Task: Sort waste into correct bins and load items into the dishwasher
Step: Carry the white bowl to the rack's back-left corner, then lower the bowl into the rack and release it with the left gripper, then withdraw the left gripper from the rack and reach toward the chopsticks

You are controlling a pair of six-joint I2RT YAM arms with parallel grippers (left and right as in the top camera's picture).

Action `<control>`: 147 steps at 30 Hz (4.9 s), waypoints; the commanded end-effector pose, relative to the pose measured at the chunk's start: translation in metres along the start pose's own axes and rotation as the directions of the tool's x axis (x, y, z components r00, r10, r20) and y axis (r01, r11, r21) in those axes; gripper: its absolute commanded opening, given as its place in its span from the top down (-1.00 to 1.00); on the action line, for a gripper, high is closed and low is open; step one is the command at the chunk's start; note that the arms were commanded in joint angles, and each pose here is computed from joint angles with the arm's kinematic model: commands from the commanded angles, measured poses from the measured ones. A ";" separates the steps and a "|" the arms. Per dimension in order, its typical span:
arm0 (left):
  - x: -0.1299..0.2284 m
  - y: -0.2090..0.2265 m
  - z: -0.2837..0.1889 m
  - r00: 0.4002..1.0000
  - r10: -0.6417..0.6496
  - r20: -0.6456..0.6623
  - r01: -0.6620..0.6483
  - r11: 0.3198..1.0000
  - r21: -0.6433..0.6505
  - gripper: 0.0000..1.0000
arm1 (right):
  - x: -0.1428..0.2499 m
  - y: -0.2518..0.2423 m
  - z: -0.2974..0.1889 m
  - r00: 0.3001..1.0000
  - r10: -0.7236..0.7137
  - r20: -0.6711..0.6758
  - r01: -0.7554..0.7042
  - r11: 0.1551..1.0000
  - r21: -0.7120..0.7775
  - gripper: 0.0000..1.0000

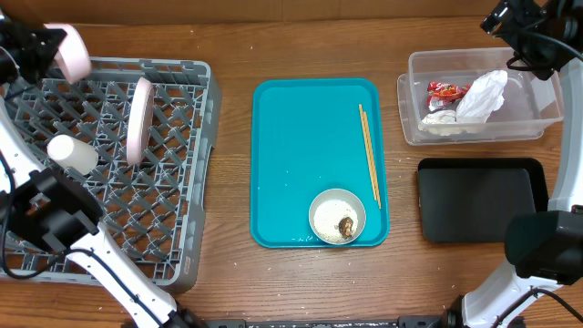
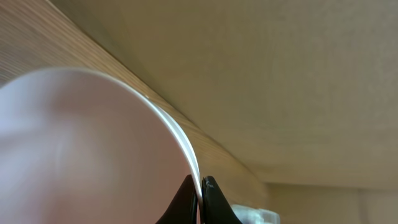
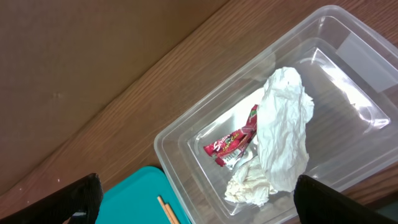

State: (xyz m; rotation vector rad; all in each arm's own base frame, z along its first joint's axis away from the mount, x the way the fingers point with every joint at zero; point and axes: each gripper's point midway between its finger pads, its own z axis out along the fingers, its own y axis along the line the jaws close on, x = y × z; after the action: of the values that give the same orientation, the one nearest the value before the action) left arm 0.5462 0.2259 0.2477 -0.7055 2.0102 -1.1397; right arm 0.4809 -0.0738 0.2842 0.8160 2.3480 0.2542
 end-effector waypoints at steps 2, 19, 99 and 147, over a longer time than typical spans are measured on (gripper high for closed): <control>0.011 0.011 0.017 0.992 -0.081 -0.101 0.095 0.986 0.139 0.92 | -0.006 0.003 -0.012 1.000 0.006 0.031 -0.006 1.000 -0.013 -1.00; 0.026 0.034 0.029 0.964 -0.180 -0.195 0.218 0.957 0.192 0.92 | -0.006 0.003 -0.012 1.000 0.006 0.031 -0.006 1.000 -0.013 -1.00; 0.031 0.111 -0.018 0.974 0.191 -0.122 -0.205 0.510 -0.835 0.92 | -0.006 0.003 -0.012 1.000 0.006 0.031 -0.006 1.000 -0.013 -1.00; 0.222 -0.287 -0.091 0.924 0.305 -0.229 -0.268 0.947 0.178 -1.00 | -0.006 0.003 -0.012 1.000 0.006 0.031 -0.006 1.000 -0.013 -1.00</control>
State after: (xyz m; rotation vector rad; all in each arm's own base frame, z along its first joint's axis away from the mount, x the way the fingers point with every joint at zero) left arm 0.3873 0.0147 0.4810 -0.3026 2.0309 -1.1274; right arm 0.4808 -0.0738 0.2841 0.8189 2.3476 0.2551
